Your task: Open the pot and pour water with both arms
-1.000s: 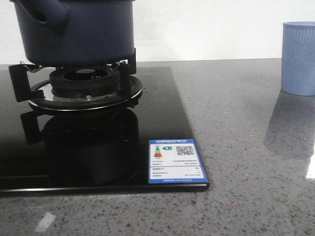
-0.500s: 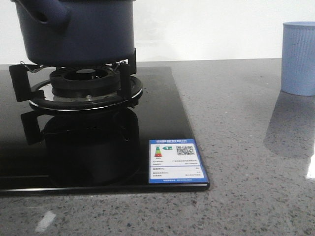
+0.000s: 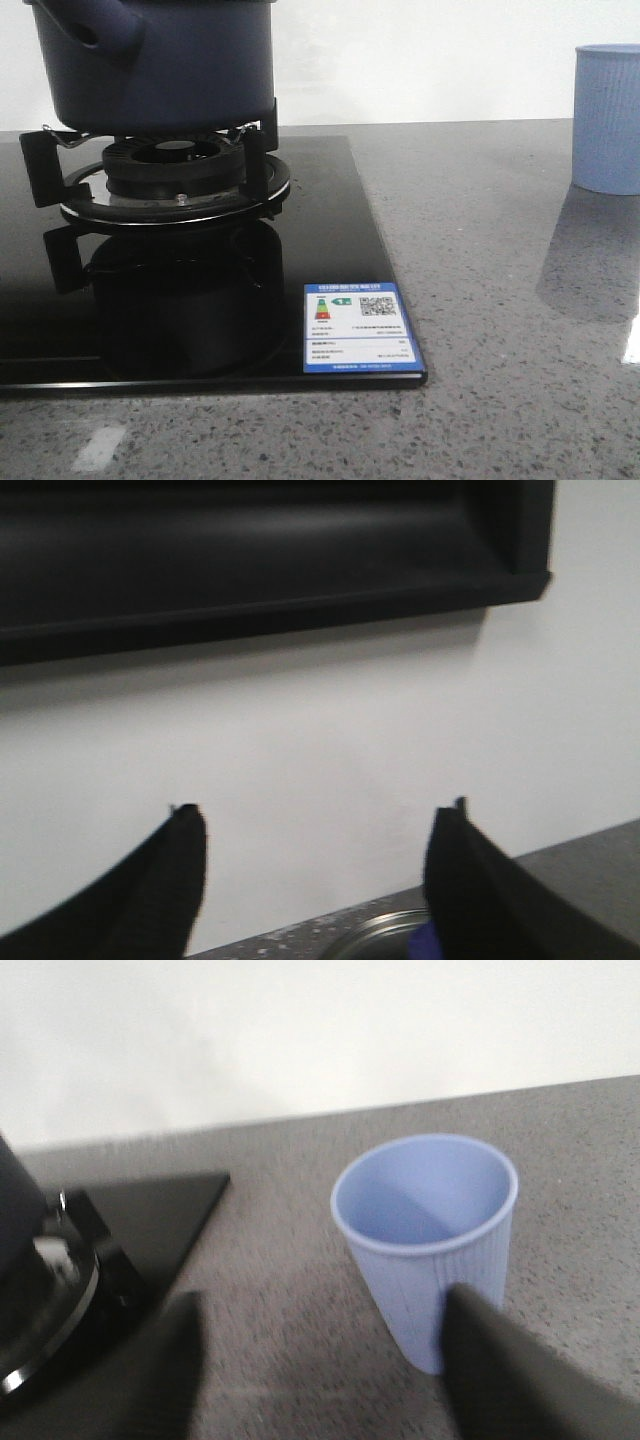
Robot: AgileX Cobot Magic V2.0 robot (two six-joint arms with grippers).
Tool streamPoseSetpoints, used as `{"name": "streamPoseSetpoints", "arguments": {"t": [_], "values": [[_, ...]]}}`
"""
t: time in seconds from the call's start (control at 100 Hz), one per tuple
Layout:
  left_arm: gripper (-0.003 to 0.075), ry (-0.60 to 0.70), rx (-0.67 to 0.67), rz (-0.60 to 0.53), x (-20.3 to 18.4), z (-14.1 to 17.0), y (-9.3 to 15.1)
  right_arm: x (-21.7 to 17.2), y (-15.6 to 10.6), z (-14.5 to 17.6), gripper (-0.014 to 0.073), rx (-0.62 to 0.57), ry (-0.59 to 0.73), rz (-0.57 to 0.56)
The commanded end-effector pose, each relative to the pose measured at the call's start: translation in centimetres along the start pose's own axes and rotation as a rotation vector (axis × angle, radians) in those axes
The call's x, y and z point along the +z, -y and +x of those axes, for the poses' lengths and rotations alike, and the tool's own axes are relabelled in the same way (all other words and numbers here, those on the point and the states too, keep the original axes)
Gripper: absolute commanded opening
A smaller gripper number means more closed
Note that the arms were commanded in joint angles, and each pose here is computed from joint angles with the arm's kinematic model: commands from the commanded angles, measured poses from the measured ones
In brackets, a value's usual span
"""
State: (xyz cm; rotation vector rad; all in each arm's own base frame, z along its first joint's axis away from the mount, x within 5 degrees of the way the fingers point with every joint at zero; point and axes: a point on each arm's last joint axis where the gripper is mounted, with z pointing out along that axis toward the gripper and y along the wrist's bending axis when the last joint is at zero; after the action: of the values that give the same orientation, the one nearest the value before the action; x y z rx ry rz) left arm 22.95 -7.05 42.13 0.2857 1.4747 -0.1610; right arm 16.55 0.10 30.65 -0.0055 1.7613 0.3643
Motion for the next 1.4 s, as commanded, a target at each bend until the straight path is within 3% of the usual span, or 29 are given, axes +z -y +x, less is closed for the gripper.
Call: {"name": "streamPoseSetpoints", "arguments": {"t": [0.0,0.05,0.07,0.23,0.42,0.61,0.76,1.39], "values": [[0.0170,0.104,0.011,-0.089,-2.2,-2.9,-2.0,-0.3,-0.1,-1.6,0.0069,0.089,0.093,0.000],[0.0014,0.078,0.016,-0.124,-3.1,-3.0,-2.8,-0.3,-0.3,-1.6,-0.0078,0.090,0.092,-0.014],[-0.0022,0.076,0.018,-0.140,-3.6,-3.1,-3.2,-0.3,-0.3,-1.7,-0.0069,0.094,0.094,-0.017],[-0.0020,0.077,0.030,-0.245,-7.7,-2.4,-4.4,-1.5,-1.2,-2.2,-0.0066,0.000,0.147,-0.041],[-0.0020,0.149,0.003,-0.335,-13.1,2.2,-3.7,-5.5,-1.5,-2.4,-0.0068,-0.158,0.298,0.169],[-0.0020,0.133,-0.039,-0.355,-16.0,8.3,-2.6,-7.2,-1.0,1.7,-0.0069,-0.183,0.295,0.259],[-0.0020,0.122,-0.067,-0.357,-17.1,10.7,-2.1,-7.8,-0.7,3.8,-0.0069,-0.179,0.296,0.282],[-0.0020,0.098,-0.075,-0.351,-17.1,11.2,-2.0,-7.7,-0.5,4.4,-0.0069,-0.174,0.281,0.297]]}}
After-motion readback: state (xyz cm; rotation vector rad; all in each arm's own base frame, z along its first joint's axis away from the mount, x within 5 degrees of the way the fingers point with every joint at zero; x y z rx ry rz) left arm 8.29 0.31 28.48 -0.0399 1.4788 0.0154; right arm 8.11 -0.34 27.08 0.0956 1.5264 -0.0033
